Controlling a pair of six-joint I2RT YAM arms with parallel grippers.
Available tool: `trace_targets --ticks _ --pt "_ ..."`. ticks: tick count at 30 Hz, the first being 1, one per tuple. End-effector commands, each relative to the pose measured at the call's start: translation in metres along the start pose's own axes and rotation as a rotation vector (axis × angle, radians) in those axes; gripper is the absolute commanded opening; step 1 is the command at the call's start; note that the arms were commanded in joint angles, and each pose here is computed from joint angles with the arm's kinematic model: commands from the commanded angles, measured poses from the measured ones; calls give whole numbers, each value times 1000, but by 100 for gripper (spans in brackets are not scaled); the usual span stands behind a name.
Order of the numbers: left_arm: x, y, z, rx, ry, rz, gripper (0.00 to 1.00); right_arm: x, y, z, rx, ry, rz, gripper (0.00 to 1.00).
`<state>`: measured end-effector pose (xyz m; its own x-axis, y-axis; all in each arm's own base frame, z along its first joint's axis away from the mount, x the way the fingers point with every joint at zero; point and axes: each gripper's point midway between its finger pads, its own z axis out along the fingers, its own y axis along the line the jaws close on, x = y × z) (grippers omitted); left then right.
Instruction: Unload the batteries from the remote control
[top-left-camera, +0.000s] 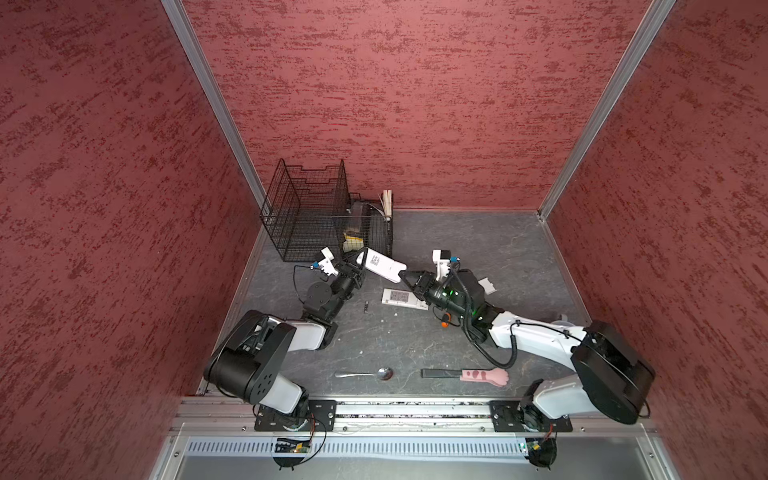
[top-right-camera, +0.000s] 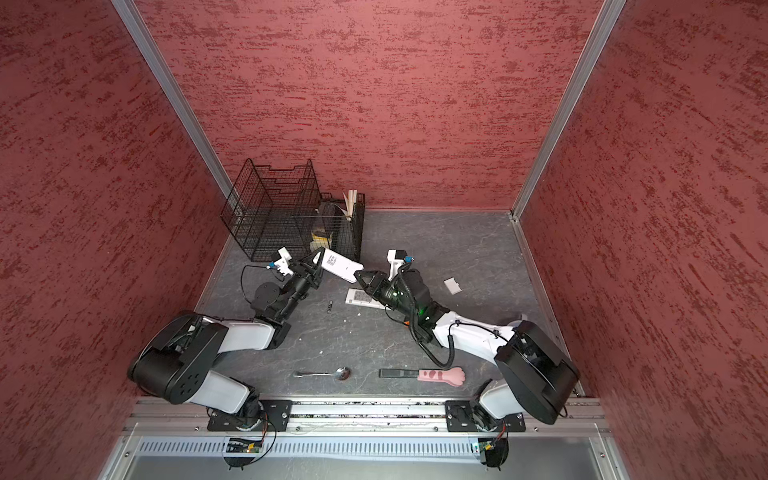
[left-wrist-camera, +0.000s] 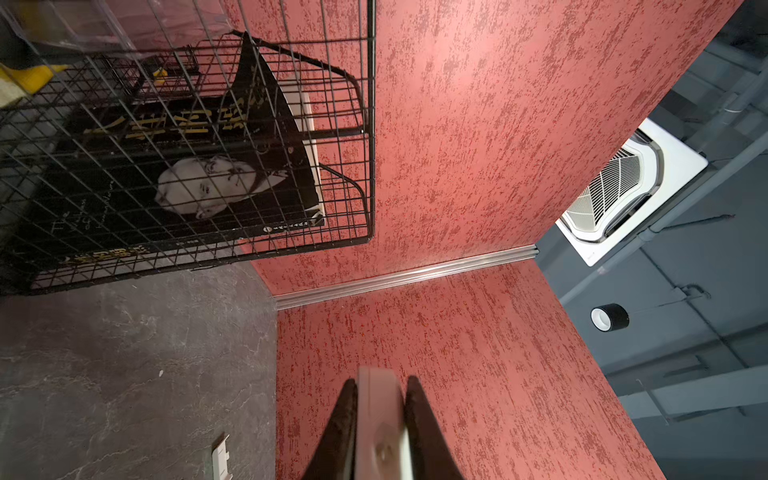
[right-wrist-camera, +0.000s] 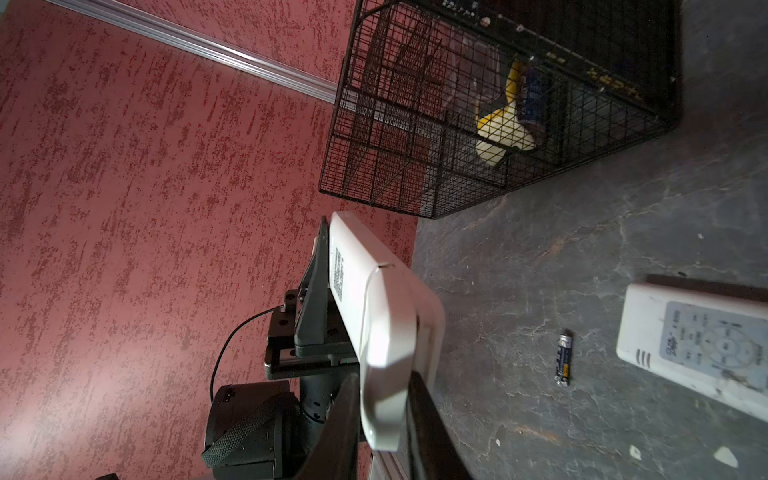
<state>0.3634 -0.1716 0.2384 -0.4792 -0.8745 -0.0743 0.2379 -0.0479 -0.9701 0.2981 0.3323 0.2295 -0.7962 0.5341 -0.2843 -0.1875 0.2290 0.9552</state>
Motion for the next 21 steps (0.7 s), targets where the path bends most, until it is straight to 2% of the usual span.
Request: trace_targets --ticks 1,11,21 --pt "17 -22 1 78 81 5 0 -3 25 5 -79 8 34 22" --pt "19 -23 2 79 90 6 0 -3 31 6 -91 16 27 24" --pt "19 -23 0 78 87 7 0 -1 22 15 -72 29 36 18"
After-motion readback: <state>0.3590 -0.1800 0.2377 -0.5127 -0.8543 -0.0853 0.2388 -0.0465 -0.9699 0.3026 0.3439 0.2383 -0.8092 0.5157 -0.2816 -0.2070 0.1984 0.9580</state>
